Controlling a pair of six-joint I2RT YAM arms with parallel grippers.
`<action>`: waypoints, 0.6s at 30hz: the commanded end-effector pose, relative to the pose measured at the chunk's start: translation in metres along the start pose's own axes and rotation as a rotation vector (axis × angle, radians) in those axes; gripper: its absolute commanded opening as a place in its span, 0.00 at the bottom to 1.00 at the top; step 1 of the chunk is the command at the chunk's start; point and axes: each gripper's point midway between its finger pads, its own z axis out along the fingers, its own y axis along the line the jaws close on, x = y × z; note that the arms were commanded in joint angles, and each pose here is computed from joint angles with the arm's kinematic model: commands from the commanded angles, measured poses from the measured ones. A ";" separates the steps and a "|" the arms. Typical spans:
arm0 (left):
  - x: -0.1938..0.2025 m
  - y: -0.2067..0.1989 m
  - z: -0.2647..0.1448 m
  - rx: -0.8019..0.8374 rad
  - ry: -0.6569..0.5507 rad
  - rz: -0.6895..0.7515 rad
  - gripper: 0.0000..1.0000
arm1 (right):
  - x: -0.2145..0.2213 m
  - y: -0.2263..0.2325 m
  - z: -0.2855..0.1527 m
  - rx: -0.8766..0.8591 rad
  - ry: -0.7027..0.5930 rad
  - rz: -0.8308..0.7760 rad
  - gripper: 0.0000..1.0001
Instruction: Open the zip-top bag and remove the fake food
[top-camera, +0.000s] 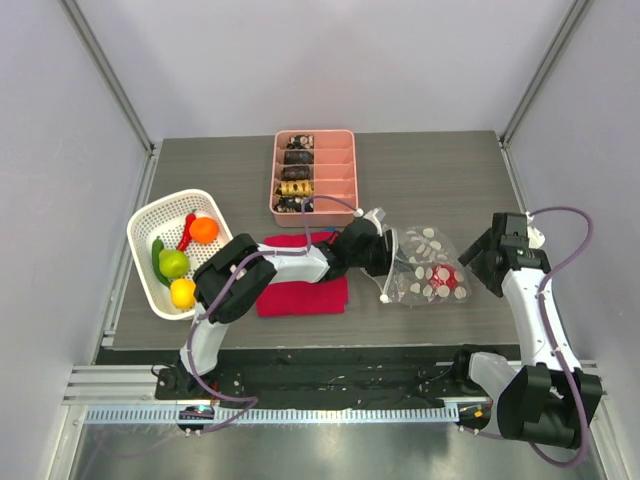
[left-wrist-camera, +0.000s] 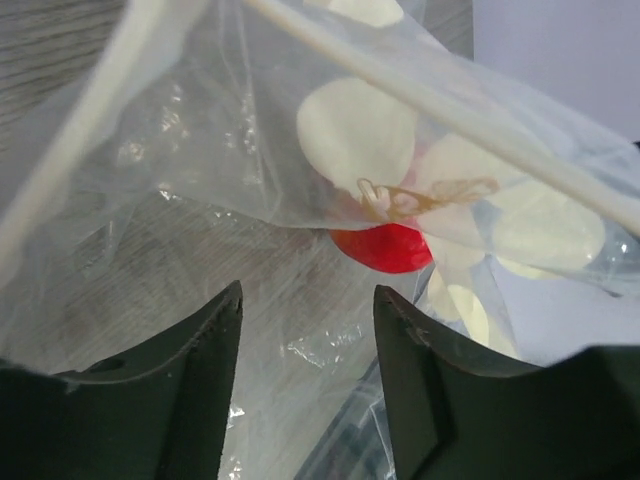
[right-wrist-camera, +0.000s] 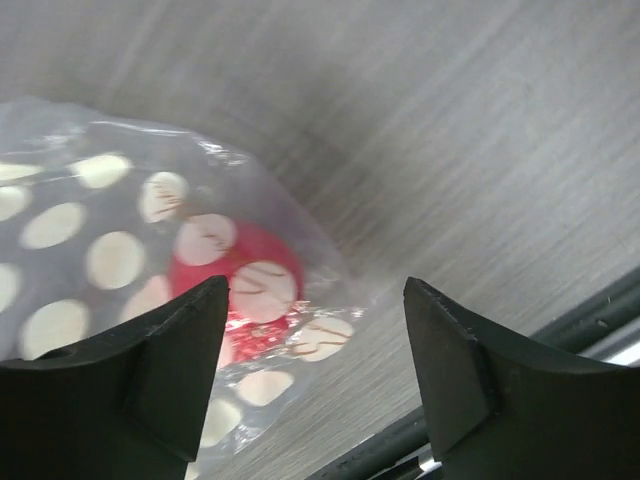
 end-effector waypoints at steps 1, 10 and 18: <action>-0.011 -0.039 -0.011 0.139 -0.003 0.051 0.59 | 0.006 -0.009 0.005 0.015 -0.004 0.095 0.74; 0.006 -0.048 -0.010 0.218 0.045 0.034 0.71 | 0.061 0.033 0.017 -0.231 0.207 0.314 0.33; 0.025 -0.037 0.000 0.202 0.092 0.044 0.86 | 0.067 0.047 0.025 -0.298 0.242 0.368 0.31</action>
